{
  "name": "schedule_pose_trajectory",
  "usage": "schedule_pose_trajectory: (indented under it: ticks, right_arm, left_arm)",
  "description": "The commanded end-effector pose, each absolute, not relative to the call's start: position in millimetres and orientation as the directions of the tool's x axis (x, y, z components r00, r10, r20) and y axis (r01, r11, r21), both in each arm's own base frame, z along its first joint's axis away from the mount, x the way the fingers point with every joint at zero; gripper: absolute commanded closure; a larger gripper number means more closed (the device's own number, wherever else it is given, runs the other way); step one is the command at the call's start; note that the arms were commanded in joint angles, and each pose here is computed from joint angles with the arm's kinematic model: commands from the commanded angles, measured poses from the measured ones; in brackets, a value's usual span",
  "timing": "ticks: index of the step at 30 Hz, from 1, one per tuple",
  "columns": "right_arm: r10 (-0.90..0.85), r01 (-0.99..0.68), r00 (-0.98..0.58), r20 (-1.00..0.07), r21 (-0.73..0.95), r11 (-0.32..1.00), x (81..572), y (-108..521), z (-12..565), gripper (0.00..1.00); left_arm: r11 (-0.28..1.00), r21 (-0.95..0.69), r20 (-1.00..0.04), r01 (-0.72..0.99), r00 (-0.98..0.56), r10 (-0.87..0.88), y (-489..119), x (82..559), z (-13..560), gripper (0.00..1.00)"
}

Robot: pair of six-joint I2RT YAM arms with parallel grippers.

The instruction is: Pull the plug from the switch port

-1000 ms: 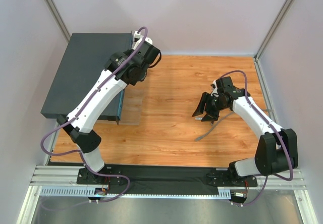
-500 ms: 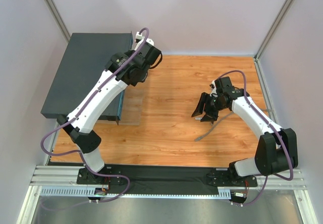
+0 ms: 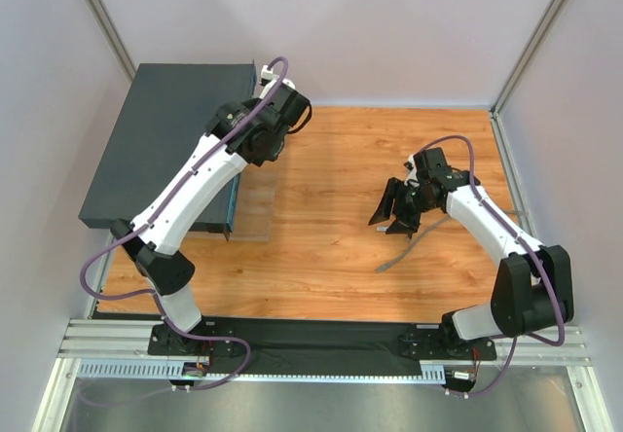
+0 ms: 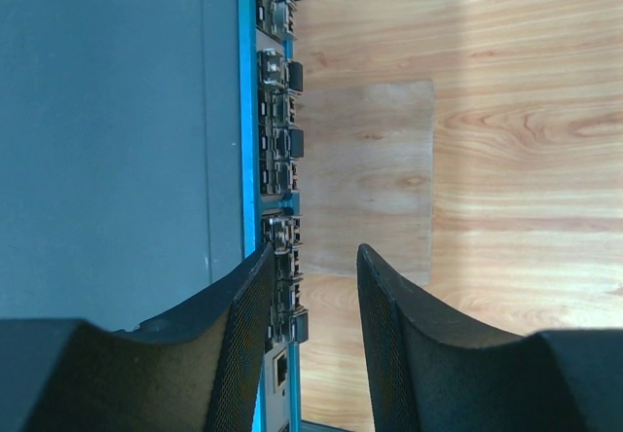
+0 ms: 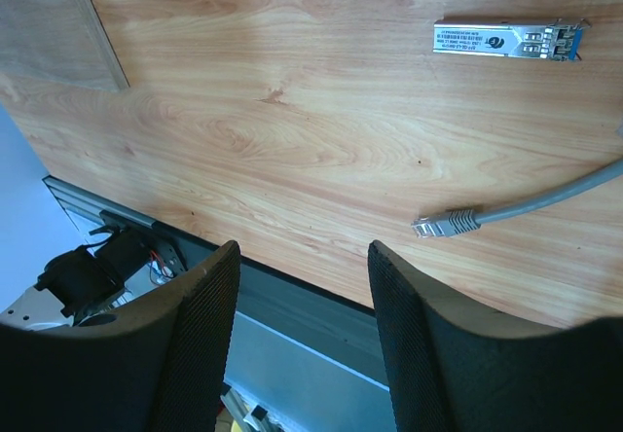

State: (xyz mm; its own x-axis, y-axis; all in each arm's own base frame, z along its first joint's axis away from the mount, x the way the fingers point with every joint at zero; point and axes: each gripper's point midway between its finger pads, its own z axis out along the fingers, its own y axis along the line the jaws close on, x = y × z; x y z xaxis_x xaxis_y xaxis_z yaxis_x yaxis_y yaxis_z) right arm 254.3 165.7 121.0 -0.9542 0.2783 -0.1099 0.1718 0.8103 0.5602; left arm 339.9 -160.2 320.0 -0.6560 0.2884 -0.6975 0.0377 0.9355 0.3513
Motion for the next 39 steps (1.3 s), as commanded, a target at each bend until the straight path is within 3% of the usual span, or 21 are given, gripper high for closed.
schedule_pose_trajectory:
  ticks: [1,12,21,33,39]
  right_arm:
    - [0.279,0.156,-0.952,-0.125,0.584,0.796,260,171,128,0.43]
    - [0.281,0.162,-0.952,-0.121,0.583,0.796,262,172,127,0.43]
    - [0.274,0.158,-0.955,-0.116,0.581,0.798,261,173,128,0.44]
    - [0.229,0.104,-0.963,-0.142,0.588,0.802,271,191,139,0.43]
    - [0.213,-0.018,-0.951,-0.222,0.732,0.681,312,239,194,0.43]
  left_arm:
    - [0.882,0.461,-0.552,0.095,-0.748,0.369,-127,308,307,0.52]
    - [0.905,0.411,-0.558,0.112,-0.754,0.347,-128,314,301,0.51]
    - [0.965,0.159,-0.533,0.210,-0.804,0.263,-159,304,288,0.53]
    - [0.975,-0.015,-0.704,0.221,-0.694,0.147,-173,299,345,0.54]
    - [0.978,-0.085,-0.781,0.191,-0.622,0.053,-161,286,383,0.53]
